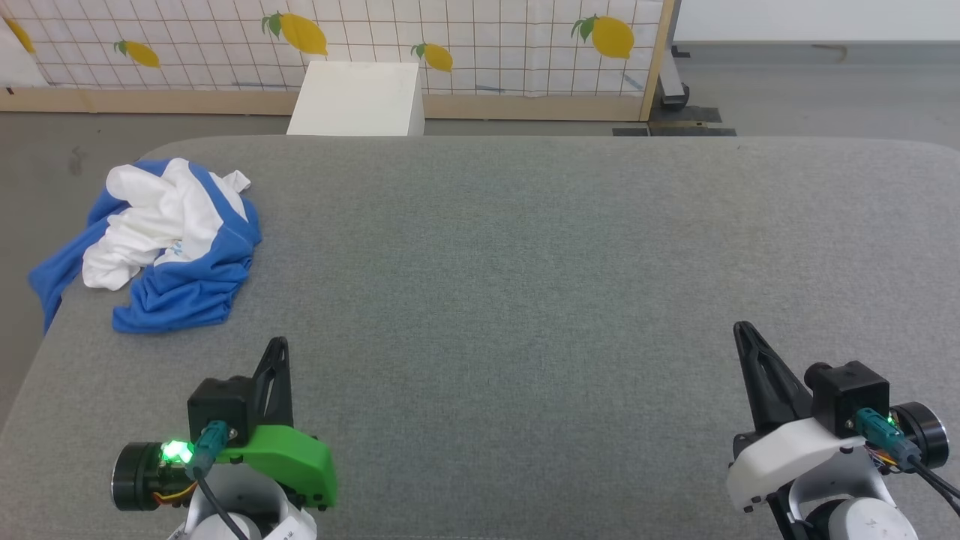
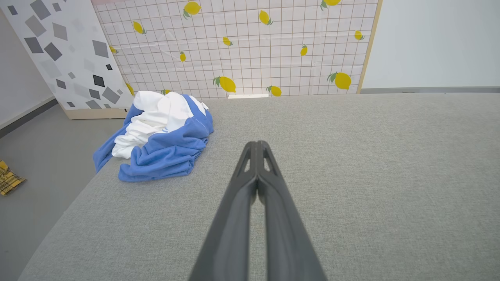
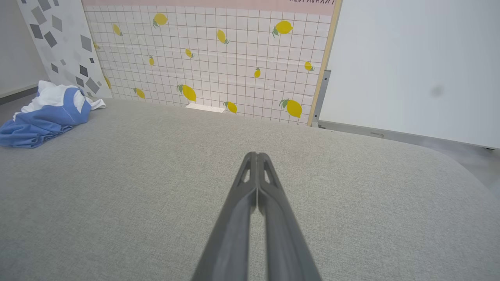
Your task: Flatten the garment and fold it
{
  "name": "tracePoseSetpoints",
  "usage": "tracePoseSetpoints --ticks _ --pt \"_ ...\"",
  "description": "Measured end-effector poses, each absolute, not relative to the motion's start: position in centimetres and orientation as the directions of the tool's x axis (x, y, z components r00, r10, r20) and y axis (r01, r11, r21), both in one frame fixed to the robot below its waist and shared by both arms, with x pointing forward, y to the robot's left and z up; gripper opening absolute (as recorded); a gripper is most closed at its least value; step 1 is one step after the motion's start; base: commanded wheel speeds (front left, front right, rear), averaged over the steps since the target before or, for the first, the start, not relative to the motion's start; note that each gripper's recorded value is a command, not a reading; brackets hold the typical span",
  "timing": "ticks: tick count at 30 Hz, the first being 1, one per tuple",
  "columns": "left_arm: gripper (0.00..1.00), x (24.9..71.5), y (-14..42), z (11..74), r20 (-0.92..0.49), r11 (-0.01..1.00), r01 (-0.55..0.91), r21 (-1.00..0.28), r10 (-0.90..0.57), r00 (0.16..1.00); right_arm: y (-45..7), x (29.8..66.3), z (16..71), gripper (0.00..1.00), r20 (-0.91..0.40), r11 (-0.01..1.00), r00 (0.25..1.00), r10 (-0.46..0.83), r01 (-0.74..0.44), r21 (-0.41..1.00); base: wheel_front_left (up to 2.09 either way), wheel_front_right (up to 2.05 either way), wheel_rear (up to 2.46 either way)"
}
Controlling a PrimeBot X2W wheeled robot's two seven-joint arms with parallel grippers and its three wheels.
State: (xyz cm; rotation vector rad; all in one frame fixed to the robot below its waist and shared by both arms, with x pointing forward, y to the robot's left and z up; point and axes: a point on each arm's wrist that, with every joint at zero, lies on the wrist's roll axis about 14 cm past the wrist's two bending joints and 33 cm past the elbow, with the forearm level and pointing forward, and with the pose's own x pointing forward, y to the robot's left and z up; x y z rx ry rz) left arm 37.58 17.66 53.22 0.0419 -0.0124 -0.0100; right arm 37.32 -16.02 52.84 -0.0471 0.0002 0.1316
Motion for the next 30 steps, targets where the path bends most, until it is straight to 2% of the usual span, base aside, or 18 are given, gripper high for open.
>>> tracePoseSetpoints --ticks 30 --pt "0.00 37.58 17.66 53.22 0.012 0.999 0.010 0.042 -0.010 1.000 -16.02 37.32 52.83 0.00 -0.003 0.990 0.991 0.131 -0.131 -0.048 0.00 0.00 0.00"
